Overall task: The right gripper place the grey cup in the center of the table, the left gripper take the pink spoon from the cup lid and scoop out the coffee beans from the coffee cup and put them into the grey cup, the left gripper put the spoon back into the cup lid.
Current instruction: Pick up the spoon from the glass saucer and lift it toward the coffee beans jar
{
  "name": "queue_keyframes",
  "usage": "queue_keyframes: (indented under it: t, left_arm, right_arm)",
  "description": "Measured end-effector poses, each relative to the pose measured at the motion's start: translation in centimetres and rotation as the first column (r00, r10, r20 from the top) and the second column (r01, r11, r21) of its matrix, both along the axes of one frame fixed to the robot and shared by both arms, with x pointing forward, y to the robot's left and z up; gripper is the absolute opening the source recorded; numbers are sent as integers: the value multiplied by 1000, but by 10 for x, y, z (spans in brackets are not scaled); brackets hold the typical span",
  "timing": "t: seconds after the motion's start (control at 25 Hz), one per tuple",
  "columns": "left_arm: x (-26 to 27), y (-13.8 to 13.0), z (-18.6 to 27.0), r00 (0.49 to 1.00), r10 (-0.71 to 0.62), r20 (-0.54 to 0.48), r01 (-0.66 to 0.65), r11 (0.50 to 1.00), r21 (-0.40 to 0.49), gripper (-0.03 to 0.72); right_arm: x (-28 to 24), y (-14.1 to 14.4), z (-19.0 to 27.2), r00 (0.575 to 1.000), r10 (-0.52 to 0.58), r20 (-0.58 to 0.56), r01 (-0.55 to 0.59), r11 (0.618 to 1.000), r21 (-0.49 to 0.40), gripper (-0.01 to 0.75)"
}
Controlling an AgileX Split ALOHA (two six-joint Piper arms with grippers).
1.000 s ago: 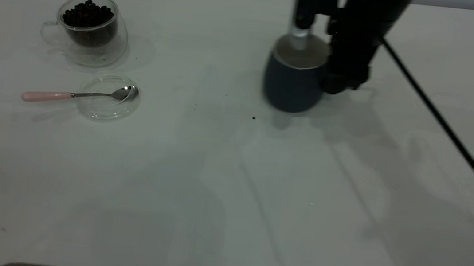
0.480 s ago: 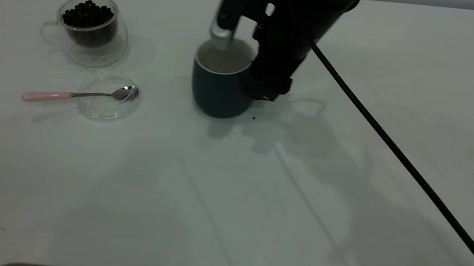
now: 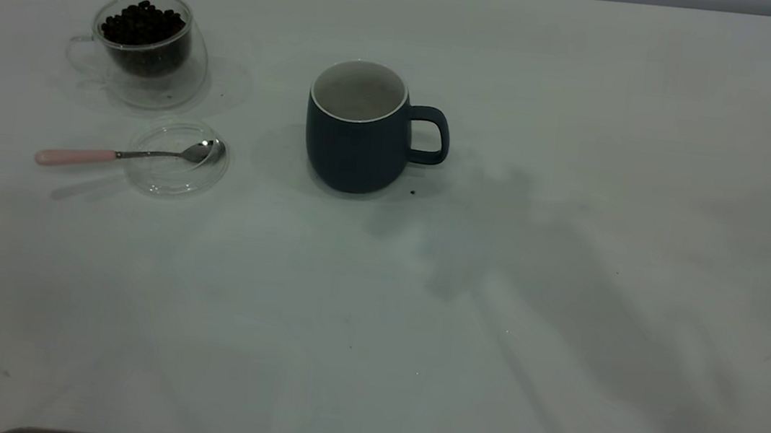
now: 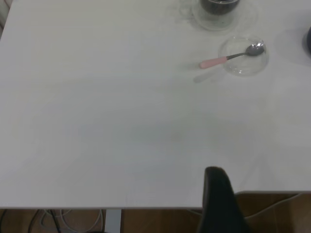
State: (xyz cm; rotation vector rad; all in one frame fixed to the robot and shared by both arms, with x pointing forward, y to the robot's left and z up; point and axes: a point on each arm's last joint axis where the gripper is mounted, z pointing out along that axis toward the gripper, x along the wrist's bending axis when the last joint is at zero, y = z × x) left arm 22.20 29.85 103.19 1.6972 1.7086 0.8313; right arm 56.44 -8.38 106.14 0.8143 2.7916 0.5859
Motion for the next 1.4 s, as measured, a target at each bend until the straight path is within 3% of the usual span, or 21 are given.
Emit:
queue_keyframes:
  t: [0.2, 0.44, 0.72, 0.8, 0.96, 1.08, 1.24, 1.4]
  left_arm:
    - [0, 0, 0, 1000, 0, 0, 0, 1000, 0, 513]
    - [0, 0, 0, 1000, 0, 0, 0, 1000, 0, 513]
    - [0, 0, 0, 1000, 0, 0, 0, 1000, 0, 513]
    - [0, 0, 0, 1000, 0, 0, 0, 1000, 0, 513]
    - [0, 0, 0, 1000, 0, 0, 0, 1000, -1, 513]
    - [0, 0, 0, 1000, 0, 0, 0, 1000, -1, 513]
    - [0, 0, 0, 1000, 2, 0, -2, 1000, -2, 513]
    - [0, 0, 0, 1000, 2, 0, -2, 1000, -2, 513]
  right_arm:
    - [-58, -39, 56, 988, -138, -72, 137, 990, -16, 594]
    - [-143, -92, 64, 979, -193, -68, 194, 981, 5, 592]
    - [-247, -159, 65, 967, -226, 115, 208, 966, 154, 591]
    - [-273, -175, 57, 950, -254, 183, 208, 949, 238, 591]
    - [-312, -199, 29, 912, -344, 223, 245, 893, 378, 591]
    - [-329, -210, 15, 881, -430, 198, 326, 853, 407, 591]
    - [-328, -214, 14, 797, -563, 219, 456, 799, 393, 591]
    - [-336, -220, 13, 684, -673, 282, 552, 730, 402, 591]
